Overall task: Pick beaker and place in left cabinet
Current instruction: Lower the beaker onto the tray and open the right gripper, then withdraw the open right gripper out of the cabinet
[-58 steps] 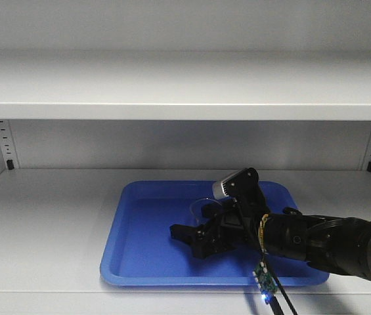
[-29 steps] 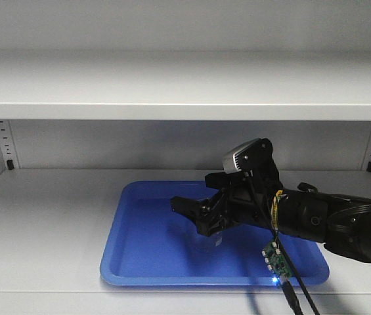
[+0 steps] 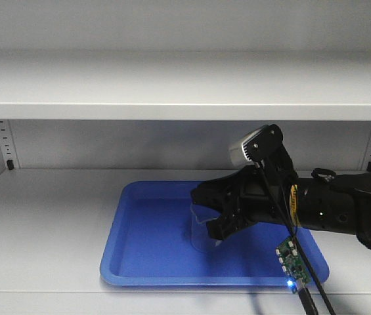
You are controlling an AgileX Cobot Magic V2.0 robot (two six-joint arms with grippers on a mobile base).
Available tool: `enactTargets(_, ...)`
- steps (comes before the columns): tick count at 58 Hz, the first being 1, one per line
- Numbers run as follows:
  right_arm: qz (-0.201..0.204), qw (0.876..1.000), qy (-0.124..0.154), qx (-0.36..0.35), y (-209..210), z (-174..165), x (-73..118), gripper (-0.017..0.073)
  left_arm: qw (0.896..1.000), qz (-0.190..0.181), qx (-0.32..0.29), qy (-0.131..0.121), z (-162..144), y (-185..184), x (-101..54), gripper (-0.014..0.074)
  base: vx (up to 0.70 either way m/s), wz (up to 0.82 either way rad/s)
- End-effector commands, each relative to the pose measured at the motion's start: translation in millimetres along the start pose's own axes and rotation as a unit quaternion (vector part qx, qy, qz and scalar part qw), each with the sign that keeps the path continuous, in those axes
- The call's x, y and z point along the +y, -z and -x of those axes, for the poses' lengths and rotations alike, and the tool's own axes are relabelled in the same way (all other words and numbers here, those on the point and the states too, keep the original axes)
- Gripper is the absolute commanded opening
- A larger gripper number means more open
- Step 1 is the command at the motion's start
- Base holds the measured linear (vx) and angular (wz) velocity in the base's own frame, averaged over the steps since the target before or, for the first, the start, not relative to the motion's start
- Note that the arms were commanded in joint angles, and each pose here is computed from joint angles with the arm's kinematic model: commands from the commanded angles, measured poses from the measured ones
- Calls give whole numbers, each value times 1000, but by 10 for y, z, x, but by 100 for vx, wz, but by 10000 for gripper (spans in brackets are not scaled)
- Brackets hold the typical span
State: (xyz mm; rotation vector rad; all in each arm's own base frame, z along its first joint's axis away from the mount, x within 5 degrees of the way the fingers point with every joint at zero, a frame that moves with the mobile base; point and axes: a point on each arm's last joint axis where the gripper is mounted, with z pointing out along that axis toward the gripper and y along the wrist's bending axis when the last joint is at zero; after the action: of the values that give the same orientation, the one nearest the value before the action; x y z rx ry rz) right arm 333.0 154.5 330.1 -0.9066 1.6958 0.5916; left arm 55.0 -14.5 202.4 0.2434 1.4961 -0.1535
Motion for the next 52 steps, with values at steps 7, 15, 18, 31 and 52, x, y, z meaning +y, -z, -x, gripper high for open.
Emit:
enactTargets(7,-17,999,-32,-14,262,201,81,-8,999,2,-42,6,31,12,3,1,0,0)
enactTargets(15,-32,999,-40,-3,358,84,150,-8,999,2,-42,6,31,12,3,1,0,0)
enactTargets(18,-33,999,-43,2,408,30,198,-8,999,2,-42,6,31,12,3,1,0,0)
enactTargets(31,-48,997,-53,17,724,-222,459,-7,999,2,-42,6,31,12,3,1,0,0)
enactTargets(52,-58,998,-28,-23,1379,-400,977,-6,999,2,-42,6,31,12,3,1,0,0)
